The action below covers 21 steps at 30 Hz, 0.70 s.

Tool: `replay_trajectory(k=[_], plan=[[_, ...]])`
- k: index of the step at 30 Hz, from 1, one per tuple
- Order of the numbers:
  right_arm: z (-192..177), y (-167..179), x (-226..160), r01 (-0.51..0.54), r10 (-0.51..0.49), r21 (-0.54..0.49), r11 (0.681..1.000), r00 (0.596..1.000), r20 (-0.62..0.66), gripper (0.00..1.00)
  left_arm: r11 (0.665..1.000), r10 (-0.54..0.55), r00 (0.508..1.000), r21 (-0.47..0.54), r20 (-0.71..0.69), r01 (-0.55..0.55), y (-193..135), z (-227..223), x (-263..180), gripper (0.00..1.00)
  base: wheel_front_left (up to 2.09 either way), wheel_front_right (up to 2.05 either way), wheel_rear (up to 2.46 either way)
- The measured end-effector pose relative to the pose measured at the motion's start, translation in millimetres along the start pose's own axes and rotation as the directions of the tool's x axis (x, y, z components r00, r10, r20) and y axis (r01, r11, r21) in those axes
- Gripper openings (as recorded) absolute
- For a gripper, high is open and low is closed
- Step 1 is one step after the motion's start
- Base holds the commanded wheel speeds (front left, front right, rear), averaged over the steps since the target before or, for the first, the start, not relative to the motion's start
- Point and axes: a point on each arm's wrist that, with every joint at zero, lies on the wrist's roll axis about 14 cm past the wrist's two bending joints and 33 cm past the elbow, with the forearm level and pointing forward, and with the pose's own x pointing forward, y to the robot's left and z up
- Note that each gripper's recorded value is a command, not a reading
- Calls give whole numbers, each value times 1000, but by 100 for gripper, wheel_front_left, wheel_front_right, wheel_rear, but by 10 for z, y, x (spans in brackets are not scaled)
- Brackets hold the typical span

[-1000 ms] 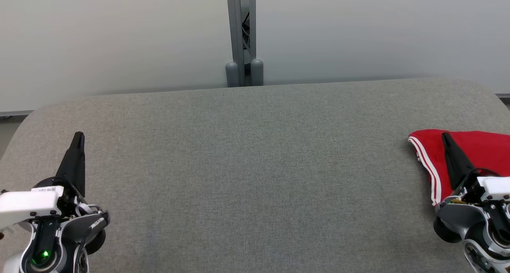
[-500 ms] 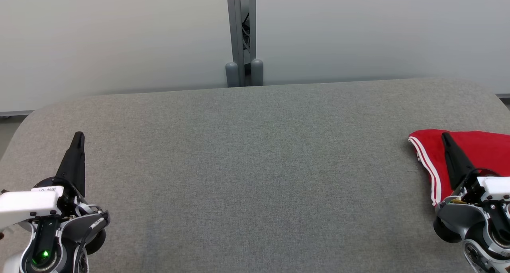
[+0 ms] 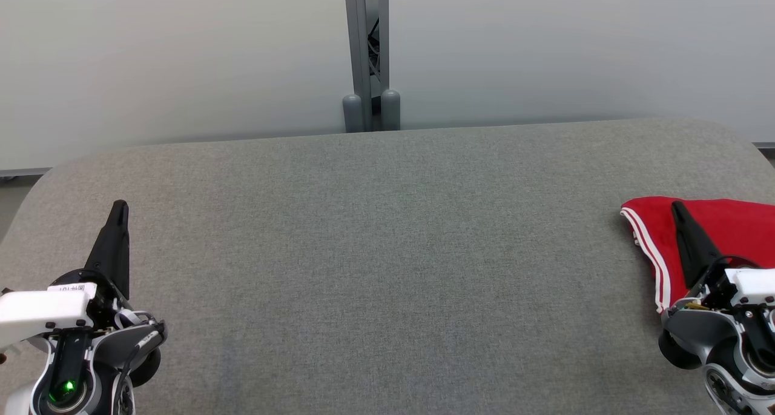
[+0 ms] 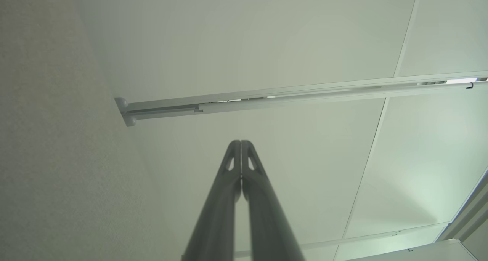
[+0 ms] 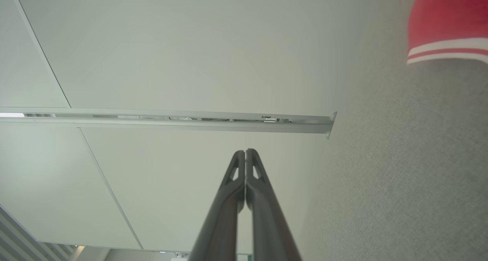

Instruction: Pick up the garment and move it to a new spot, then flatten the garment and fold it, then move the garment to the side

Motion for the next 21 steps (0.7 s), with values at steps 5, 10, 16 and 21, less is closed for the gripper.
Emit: replay_trajectory(k=[5,10,16,21], plan=[[0,0,0,0,0,0,1000,1000,0,0,1000,0,1000,0,0,0,0,0,0,0,0,0,0],[0,0,0,0,0,0,1000,1000,0,0,1000,0,1000,0,0,0,0,0,0,0,0,0,0],[0,0,0,0,0,0,1000,1000,0,0,1000,0,1000,0,0,0,0,0,0,0,0,0,0],[0,0,0,0,0,0,1000,1000,0,0,1000,0,1000,0,0,0,0,0,0,0,0,0,0]])
